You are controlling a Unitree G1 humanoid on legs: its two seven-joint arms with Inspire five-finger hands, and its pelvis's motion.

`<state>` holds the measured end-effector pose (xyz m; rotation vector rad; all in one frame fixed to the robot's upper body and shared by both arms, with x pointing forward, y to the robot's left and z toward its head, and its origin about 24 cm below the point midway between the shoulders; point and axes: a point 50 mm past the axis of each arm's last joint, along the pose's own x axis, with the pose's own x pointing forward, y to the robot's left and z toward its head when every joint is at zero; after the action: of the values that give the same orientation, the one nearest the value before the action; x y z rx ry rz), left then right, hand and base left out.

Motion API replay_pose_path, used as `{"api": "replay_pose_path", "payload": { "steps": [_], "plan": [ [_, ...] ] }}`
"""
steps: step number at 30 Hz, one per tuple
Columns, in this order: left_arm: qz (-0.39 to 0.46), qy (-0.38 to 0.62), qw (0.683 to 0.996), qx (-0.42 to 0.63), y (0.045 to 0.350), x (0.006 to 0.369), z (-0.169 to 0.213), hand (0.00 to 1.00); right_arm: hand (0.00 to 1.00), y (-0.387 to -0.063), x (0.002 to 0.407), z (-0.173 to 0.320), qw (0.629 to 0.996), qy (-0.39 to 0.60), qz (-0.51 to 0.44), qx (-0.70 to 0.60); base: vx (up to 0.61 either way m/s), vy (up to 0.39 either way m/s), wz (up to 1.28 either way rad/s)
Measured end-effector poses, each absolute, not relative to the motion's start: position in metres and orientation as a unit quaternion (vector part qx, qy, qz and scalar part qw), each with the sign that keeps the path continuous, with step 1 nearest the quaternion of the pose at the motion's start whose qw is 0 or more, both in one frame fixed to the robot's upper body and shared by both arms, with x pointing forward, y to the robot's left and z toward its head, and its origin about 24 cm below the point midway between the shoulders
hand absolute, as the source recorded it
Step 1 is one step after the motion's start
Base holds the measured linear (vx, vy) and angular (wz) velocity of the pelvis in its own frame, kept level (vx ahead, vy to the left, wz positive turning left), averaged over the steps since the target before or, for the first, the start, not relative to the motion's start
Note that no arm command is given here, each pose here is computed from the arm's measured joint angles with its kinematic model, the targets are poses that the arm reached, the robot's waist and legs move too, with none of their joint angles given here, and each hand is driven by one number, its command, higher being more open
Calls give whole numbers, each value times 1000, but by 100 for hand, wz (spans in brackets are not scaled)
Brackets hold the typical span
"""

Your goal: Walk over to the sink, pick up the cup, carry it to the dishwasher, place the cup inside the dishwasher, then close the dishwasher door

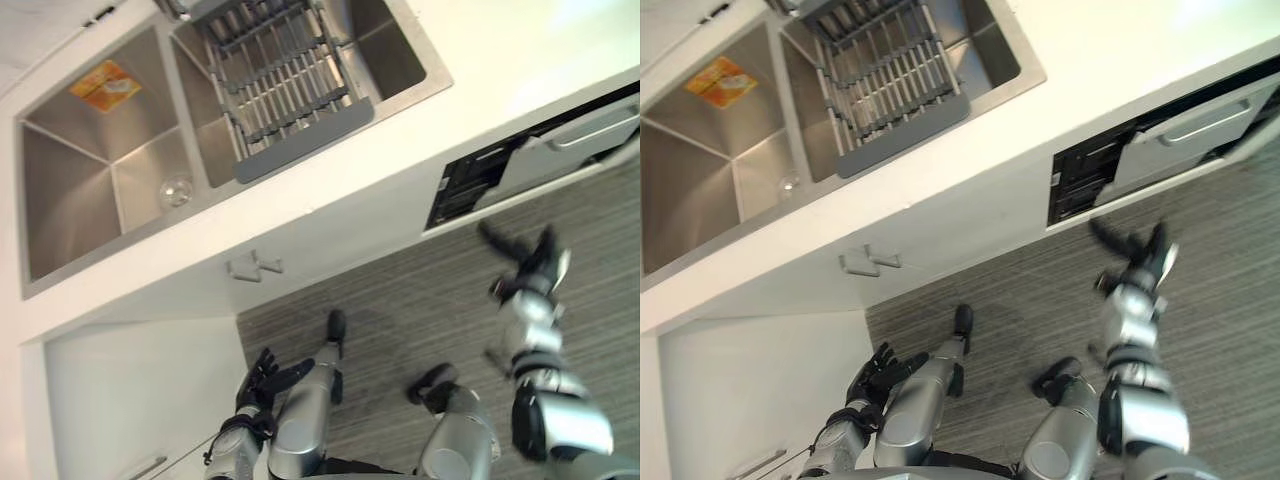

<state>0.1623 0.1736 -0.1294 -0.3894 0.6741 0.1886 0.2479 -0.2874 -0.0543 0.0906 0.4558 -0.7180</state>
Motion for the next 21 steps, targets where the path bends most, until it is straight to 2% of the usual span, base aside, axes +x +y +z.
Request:
{"api": "replay_pose_path", "payload": {
  "steps": [1, 4, 7, 12, 14, 17, 20, 21],
  "plan": [
    [96, 332, 920, -187, 178, 159, -131, 100, 100, -279, 213, -87, 890, 290, -350, 32, 108, -55, -7],
    [103, 329, 922, -176, 193, 154, -132, 100, 100, -262, 153, -128, 842, 382, -375, 67, 81, -27, -12],
    [107, 332, 921, -172, 202, 152, -133, 100, 100, -258, 130, -137, 831, 400, -380, 68, 40, 11, 17],
    [108, 358, 915, -153, 202, 144, -137, 100, 100, -255, 128, -136, 839, 394, -370, 63, 54, 73, 65],
    [119, 370, 910, -144, 201, 142, -139, 100, 100, -248, 131, -137, 848, 399, -345, 64, 110, 18, 95],
    [145, 409, 893, -116, 211, 132, -144, 100, 100, -220, 150, -134, 880, 389, -270, 48, 63, -160, 80],
    [154, 416, 891, -100, 221, 130, -143, 100, 100, -215, 149, -135, 881, 389, -264, 48, 48, -151, 95],
    [157, 416, 889, -106, 220, 129, -144, 100, 100, -217, 138, -138, 872, 398, -281, 55, 108, -97, 118]
  ]
}}
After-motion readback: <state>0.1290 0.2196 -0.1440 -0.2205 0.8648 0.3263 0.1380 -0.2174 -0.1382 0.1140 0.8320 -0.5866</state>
